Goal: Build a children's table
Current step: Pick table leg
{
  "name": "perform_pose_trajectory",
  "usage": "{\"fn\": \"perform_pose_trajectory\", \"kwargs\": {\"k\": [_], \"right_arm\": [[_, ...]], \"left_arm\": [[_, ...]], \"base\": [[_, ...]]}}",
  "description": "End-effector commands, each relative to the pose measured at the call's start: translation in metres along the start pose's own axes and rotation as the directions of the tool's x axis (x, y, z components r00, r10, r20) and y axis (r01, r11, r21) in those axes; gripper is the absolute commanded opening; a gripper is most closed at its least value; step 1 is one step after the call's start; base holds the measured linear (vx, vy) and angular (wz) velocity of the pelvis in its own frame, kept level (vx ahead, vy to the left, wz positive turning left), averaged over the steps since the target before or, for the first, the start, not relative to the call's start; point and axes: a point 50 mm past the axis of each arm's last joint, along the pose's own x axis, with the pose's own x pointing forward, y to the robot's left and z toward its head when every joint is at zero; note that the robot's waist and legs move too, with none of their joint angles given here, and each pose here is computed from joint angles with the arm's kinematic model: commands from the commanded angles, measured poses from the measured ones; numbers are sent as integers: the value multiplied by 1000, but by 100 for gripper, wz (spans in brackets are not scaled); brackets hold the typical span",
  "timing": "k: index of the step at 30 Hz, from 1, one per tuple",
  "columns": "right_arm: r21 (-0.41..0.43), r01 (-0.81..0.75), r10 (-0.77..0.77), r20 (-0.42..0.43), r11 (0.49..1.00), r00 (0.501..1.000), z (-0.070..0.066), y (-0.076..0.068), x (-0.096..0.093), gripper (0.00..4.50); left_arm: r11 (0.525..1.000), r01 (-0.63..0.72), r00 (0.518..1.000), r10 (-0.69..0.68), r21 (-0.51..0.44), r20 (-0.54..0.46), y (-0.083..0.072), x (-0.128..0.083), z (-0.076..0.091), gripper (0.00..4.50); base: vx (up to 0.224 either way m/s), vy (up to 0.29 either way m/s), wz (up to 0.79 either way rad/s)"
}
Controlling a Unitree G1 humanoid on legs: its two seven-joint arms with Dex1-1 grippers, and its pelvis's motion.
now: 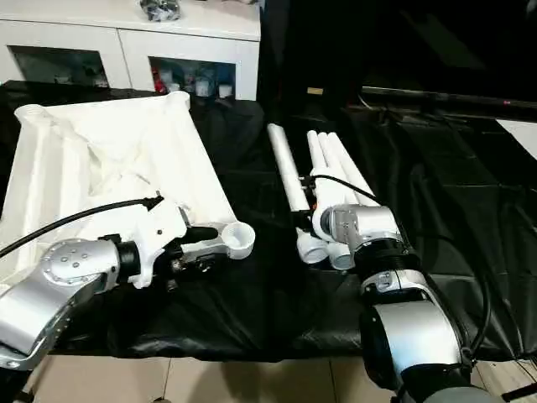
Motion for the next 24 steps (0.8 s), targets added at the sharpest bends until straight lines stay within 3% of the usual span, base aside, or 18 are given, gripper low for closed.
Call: {"fn": "perform_pose_trajectory", "kwargs": {"k": [1,5,6,9,11,12,16,17,18,19,20,24], "right_arm": [[17,4,-5,18,1000,1000,3,-3,-1,193],[56,-51,45,102,997,994,12,0,-4,189],[63,-119,103,215,991,971,22,2,-8,189],[40,-189,167,309,981,936,30,6,-13,189],[-17,-255,243,368,967,898,35,9,-20,188],[-98,-370,375,435,924,819,40,17,-32,188],[-204,-529,557,462,824,690,41,28,-51,188],[-204,-529,557,462,824,690,41,28,-51,188],[-245,-579,619,456,778,639,39,32,-58,188],[-249,-583,624,455,774,635,39,33,-59,188],[-273,-617,664,458,738,591,38,37,-64,188],[-315,-672,727,456,671,513,35,46,-74,188]], "left_arm": [[999,-40,999,40,-3,24,8,-1,7,229],[987,-127,990,133,-99,55,22,2,15,229],[960,-207,973,222,-190,64,33,6,20,229],[920,-271,951,302,-284,72,42,10,25,262],[889,-271,934,335,-368,122,48,14,34,266],[862,-242,913,358,-446,195,53,20,48,276],[820,-164,893,359,-549,270,56,32,68,305],[820,-164,893,359,-549,270,56,32,68,310],[802,-118,885,353,-585,305,57,38,78,328],[801,-114,884,352,-588,308,57,38,79,340],[807,-90,885,334,-584,325,56,44,86,347],[817,-54,894,296,-574,337,52,55,93,375]], "base": [[0,0,0],[0,0,0],[0,0,0],[0,0,0],[0,0,0],[0,0,0],[0,0,0],[0,0,0],[0,0,0],[0,0,0],[0,0,0],[0,0,0]]}}
